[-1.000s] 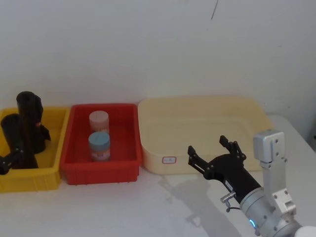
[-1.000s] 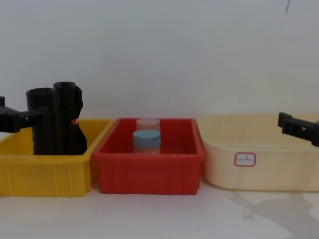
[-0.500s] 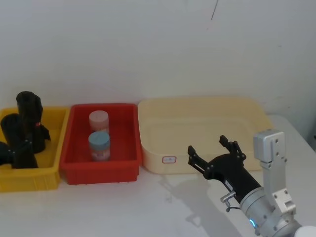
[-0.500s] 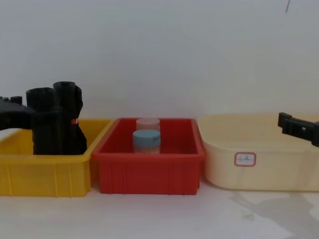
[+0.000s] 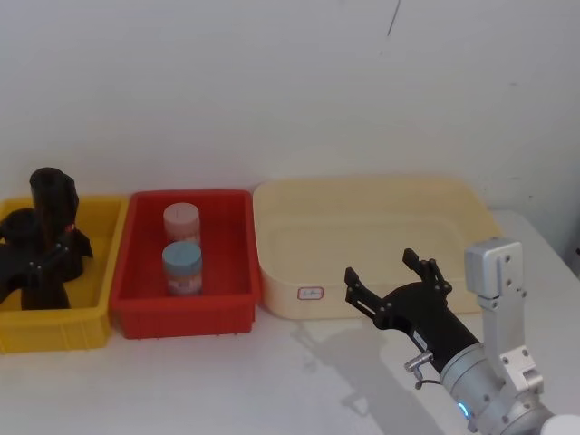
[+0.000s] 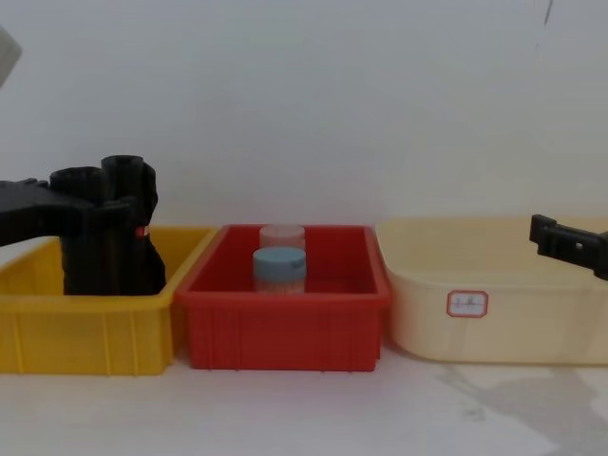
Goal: Pick up the garbage bag with the one hand and transfer it to the other hand.
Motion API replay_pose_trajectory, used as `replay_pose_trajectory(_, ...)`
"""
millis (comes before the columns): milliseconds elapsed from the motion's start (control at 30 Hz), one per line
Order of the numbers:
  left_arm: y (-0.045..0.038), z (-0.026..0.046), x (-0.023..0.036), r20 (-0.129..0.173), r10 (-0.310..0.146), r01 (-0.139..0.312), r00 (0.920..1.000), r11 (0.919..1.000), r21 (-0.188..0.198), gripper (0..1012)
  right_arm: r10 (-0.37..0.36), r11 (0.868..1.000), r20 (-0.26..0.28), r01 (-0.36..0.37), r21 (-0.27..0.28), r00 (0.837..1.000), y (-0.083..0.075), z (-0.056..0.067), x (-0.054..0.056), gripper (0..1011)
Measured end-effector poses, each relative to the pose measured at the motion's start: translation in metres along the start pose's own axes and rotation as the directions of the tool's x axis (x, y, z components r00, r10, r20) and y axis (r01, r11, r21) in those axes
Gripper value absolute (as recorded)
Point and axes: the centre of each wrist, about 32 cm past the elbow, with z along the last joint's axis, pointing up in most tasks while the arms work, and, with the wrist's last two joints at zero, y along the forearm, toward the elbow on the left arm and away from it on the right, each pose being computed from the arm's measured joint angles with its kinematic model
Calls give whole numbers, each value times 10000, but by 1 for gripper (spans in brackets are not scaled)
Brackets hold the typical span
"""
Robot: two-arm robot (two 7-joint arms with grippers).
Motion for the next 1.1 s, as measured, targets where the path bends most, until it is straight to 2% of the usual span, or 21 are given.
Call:
replay_pose_trajectory(33,-12,2,0,6,-20,20,10000,10000,-2,841,0,10000,0,0,-1,10000,0,0,0,1000)
replay_pose_trajectory(100,-21,5,3,14,-37,37,10000,10000,-6,816,-1,10000,0,1,0,10000,0,0,0,1000)
replay_pose_trajectory(233,-43,9,5,29,-78,78,10000,10000,-12,697,0,10000,0,0,0,10000,0,0,0,1000)
replay_pose_trajectory(367,-57,13,8,39,-99,99,9999,10000,-15,544,0,10000,0,0,0,10000,0,0,0,1000)
replay_pose_trajectory(633,-64,20,8,60,-130,130,9999,9999,-33,465,0,10000,0,0,0,10000,0,0,0,999)
replay_pose_trajectory(767,-60,59,7,94,-238,239,9997,9996,-156,440,0,10000,0,0,0,10000,0,0,0,1000)
replay_pose_trajectory(833,-59,103,10,130,-348,351,9993,9990,-287,426,0,10000,0,0,0,10000,0,0,0,1000)
replay_pose_trajectory(933,-67,199,21,185,-557,567,9983,9969,-555,413,0,10000,0,0,1,10000,0,0,0,1000)
replay_pose_trajectory(967,-73,251,27,210,-687,700,9974,9951,-697,407,0,10000,-1,0,0,10000,0,0,0,1000)
replay_pose_trajectory(1000,-73,251,27,210,-687,700,9974,9951,-697,404,0,10000,0,0,0,10000,0,0,0,1000)
replay_pose_trajectory(1033,-81,319,35,261,-806,826,9964,9928,-873,399,0,10000,0,0,1,10000,0,0,0,1000)
replay_pose_trajectory(1100,-90,383,42,303,-951,977,9950,9899,-1031,393,-1,10000,0,1,0,10000,0,0,0,1000)
